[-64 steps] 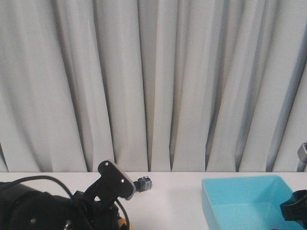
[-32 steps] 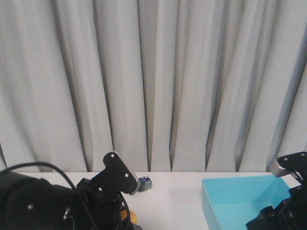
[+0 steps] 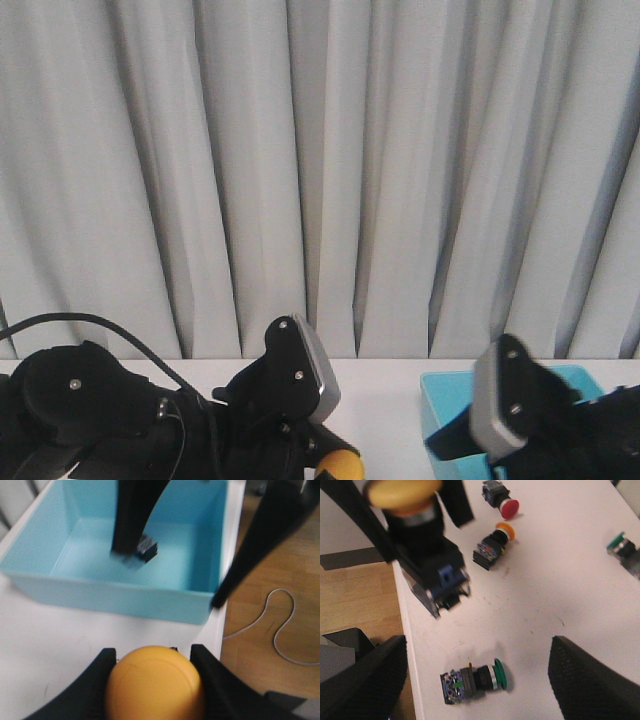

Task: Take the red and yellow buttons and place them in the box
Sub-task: 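Lift the yellow button with the left gripper toward the right gripper, then grasp the yellow button with the right gripper and open the left gripper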

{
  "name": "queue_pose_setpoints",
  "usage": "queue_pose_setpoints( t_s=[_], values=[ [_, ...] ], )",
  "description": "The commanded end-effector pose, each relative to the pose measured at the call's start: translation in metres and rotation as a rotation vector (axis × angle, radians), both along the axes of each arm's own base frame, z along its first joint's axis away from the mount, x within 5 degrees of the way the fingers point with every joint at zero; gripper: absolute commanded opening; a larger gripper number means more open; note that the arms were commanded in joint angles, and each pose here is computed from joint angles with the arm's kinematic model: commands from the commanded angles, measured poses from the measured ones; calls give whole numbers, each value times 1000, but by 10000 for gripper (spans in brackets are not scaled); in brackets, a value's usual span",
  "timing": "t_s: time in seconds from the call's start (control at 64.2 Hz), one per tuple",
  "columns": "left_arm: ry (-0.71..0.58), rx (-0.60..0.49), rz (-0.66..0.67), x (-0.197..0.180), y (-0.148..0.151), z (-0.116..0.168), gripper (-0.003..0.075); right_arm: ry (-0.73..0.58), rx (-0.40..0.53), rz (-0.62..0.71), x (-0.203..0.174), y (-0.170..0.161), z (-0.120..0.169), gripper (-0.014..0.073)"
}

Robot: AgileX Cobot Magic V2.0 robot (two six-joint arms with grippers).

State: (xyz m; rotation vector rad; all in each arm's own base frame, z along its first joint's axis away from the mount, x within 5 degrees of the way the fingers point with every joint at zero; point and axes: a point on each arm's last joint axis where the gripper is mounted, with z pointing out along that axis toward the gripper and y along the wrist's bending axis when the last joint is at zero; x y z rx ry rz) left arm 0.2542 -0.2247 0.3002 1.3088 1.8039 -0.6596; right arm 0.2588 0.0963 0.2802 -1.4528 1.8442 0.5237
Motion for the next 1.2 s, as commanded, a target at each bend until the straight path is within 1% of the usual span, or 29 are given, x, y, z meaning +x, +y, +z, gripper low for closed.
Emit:
queue_pose_setpoints(
  t_s=[0.0, 0.171, 0.374, 0.436, 0.686, 1.013, 1.184],
  values=[
    [-88, -112, -25, -4, -3, 28, 209, -75, 42, 29, -2, 17, 15, 554],
    [-132, -153, -78, -6, -6, 33, 209, -45, 41, 90, -5, 34, 7, 554],
    [-194, -141, -216, -14, -8, 33, 209, -28, 53, 89, -3, 36, 4, 542],
    [-204, -142, -240, -16, -8, 33, 209, -28, 54, 88, -3, 36, 4, 531],
    [-239, -132, -267, -17, -8, 33, 209, -23, 48, 102, -4, 36, 3, 471],
    [-242, -132, -269, -17, -8, 33, 209, -24, 46, 103, -4, 36, 3, 410],
    [-242, -132, -269, -17, -8, 33, 209, -24, 46, 103, -4, 36, 3, 347]
  ],
)
